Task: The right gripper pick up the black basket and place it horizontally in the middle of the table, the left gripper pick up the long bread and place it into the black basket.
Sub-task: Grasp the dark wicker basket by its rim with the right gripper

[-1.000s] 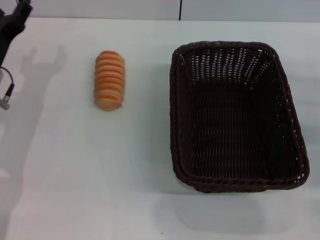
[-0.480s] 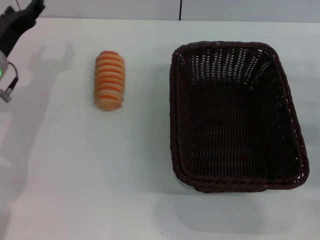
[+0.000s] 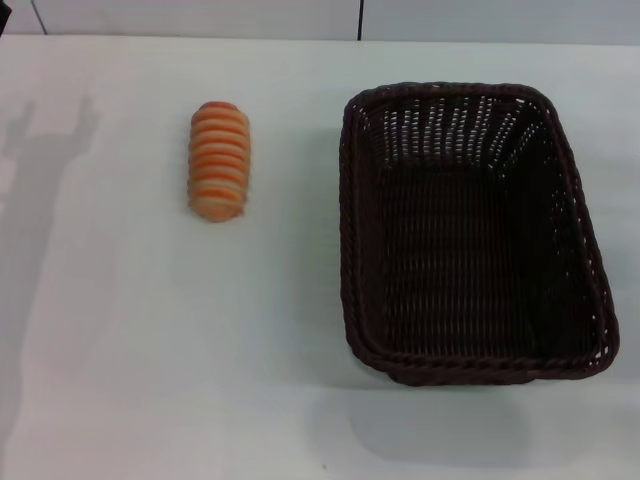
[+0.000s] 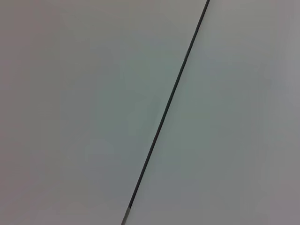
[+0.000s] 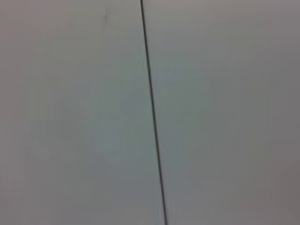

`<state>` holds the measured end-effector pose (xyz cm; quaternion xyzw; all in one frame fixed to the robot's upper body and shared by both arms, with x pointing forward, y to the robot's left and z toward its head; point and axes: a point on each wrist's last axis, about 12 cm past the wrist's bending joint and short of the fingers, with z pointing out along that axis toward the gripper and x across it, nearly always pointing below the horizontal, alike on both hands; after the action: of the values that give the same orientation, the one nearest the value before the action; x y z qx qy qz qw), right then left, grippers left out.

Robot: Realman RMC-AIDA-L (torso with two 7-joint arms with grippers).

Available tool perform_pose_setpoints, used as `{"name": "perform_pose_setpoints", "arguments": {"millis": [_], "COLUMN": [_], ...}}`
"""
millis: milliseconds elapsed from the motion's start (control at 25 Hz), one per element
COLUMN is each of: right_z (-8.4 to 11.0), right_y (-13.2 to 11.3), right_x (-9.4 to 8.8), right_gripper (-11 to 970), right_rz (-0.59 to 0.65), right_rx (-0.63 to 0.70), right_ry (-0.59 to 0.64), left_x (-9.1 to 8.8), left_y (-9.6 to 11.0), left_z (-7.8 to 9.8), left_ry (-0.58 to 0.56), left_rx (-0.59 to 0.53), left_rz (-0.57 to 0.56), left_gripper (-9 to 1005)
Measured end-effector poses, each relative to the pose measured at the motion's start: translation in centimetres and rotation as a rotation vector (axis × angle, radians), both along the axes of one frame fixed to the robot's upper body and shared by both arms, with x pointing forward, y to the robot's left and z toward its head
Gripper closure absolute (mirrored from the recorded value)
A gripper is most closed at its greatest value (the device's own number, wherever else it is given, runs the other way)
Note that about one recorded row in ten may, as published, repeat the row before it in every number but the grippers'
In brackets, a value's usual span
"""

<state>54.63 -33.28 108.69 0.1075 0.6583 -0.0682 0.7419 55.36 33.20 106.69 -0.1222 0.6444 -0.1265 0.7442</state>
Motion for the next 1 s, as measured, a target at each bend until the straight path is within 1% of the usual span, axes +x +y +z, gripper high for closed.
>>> {"name": "perform_pose_setpoints", "arguments": {"millis": [40,80,120,160,280,320,400,440,480,520,560,680,720,800,880,920,960,1000], "right_z": [0.0,0.5,1.7,1.7,3.2,4.4,5.4,5.4,5.8,6.5,6.5,7.3,7.6,7.7,7.7,7.8,7.8,7.9], "right_y": [0.0,0.1,0.6,0.6,1.2,1.7,2.1,2.1,2.3,2.7,2.7,3.0,3.0,3.1,3.4,3.7,3.7,4.0], "right_x": [0.0,-0.2,-0.6,-0.6,-1.4,-2.1,-2.8,-2.8,-3.1,-3.7,-3.7,-4.1,-4.2,-4.2,-4.1,-3.9,-3.9,-3.6], "right_gripper": [263,263,263,263,264,264,264,264,264,264,264,264,264,265,265,265,265,265], "right_rz": [0.000,0.010,0.042,0.042,0.093,0.135,0.175,0.175,0.198,0.239,0.239,0.291,0.316,0.330,0.359,0.388,0.388,0.421], "right_rx": [0.000,0.001,0.002,0.002,0.009,0.024,0.041,0.041,0.048,0.060,0.060,0.070,0.083,0.090,0.098,0.099,0.099,0.096], "right_ry": [0.000,0.013,0.038,0.038,0.086,0.122,0.163,0.163,0.186,0.236,0.236,0.309,0.356,0.378,0.422,0.463,0.463,0.505], "left_x": [0.0,-0.1,-0.1,-0.1,-0.1,-0.1,0.0,0.0,0.0,0.2,0.2,0.4,0.5,0.5,0.7,0.8,0.9,0.9], "left_y": [0.1,0.1,0.2,0.2,0.4,0.5,0.6,0.8,0.9,1.2,1.2,1.4,1.5,1.5,1.8,1.9,1.9,2.0], "left_z": [0.0,-0.1,-0.2,-0.2,-0.2,-0.2,-0.1,-0.1,-0.1,0.1,0.1,0.3,0.3,0.4,0.6,0.7,0.8,0.8], "left_ry": [0.002,0.007,0.011,0.011,0.016,0.017,0.017,0.017,0.018,0.022,0.022,0.024,0.024,0.023,0.019,0.017,0.015,0.015], "left_rx": [0.001,0.003,0.004,0.004,0.014,0.019,0.021,0.024,0.026,0.034,0.034,0.042,0.044,0.046,0.055,0.058,0.061,0.062], "left_rz": [0.001,0.003,0.003,0.003,-0.002,-0.003,-0.002,-0.001,0.001,0.002,0.002,0.000,-0.001,-0.001,-0.001,-0.002,-0.004,-0.004], "left_gripper": [164,163,163,163,163,163,163,163,163,163,163,163,163,163,163,163,163,163]}}
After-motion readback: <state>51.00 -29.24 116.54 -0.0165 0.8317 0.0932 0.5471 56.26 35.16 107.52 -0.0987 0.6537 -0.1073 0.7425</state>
